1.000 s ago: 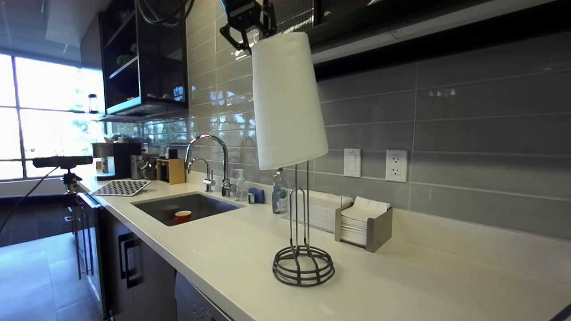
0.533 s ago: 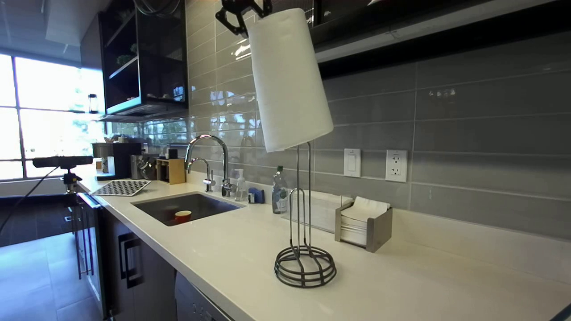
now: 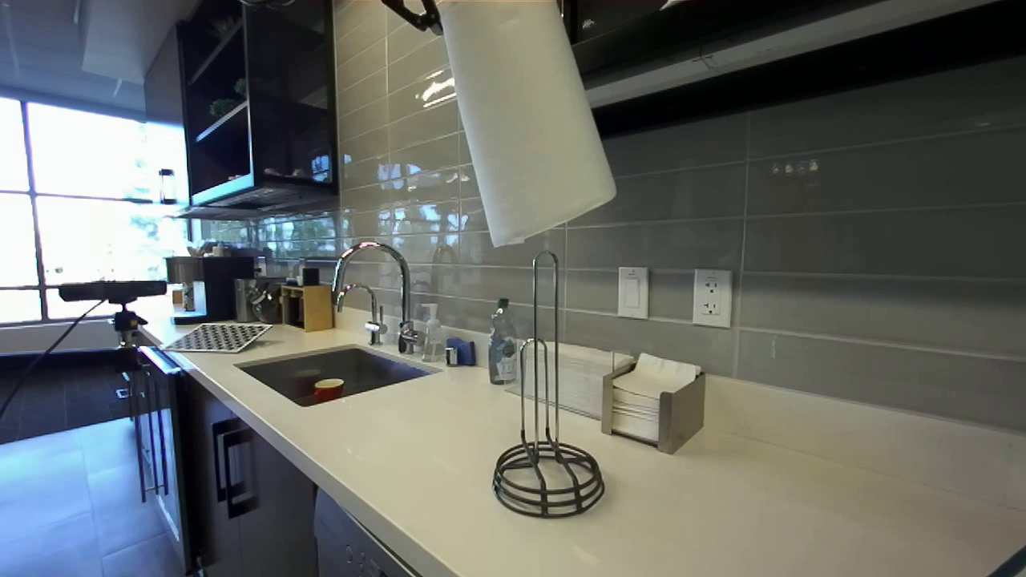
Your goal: Shift the paper towel roll to the table
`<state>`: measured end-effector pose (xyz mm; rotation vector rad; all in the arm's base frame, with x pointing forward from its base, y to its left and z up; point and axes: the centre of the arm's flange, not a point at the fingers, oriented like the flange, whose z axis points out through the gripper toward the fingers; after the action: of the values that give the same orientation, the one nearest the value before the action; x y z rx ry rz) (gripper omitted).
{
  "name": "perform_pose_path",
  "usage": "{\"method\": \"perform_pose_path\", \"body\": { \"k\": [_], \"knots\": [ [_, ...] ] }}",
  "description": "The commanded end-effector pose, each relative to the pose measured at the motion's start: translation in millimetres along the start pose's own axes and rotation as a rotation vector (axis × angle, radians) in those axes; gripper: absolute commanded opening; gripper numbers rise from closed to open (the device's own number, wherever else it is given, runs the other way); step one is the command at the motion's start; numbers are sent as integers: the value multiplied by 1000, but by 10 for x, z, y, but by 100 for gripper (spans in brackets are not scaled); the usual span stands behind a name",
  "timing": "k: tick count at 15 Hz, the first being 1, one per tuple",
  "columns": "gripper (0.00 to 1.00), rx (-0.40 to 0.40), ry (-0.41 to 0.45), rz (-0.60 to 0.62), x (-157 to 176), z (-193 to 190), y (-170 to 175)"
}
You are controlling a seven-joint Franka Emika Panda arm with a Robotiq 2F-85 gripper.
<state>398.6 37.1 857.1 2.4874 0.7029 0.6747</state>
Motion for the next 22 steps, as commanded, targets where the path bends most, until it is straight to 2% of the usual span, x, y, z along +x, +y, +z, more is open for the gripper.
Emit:
{"method": "perform_pose_path", "body": {
  "k": [1, 9, 10, 11, 12, 17, 18, 19, 22],
  "knots": [
    [18, -91, -21, 77, -206, -249, 105],
    [18, -101, -72, 279, -780, -292, 312],
    [18, -97, -81, 297, -842, -261, 336],
    [18, -105, -90, 258, -885, -193, 349],
    [43, -68, -85, 261, -713, -219, 375],
    [43, -60, -105, 265, -788, -132, 375],
    [18, -59, -106, 265, -788, -130, 373],
    [18, -71, -116, 309, -869, -66, 475],
    [18, -31, -135, 413, -1073, 138, 647]
  ]
}}
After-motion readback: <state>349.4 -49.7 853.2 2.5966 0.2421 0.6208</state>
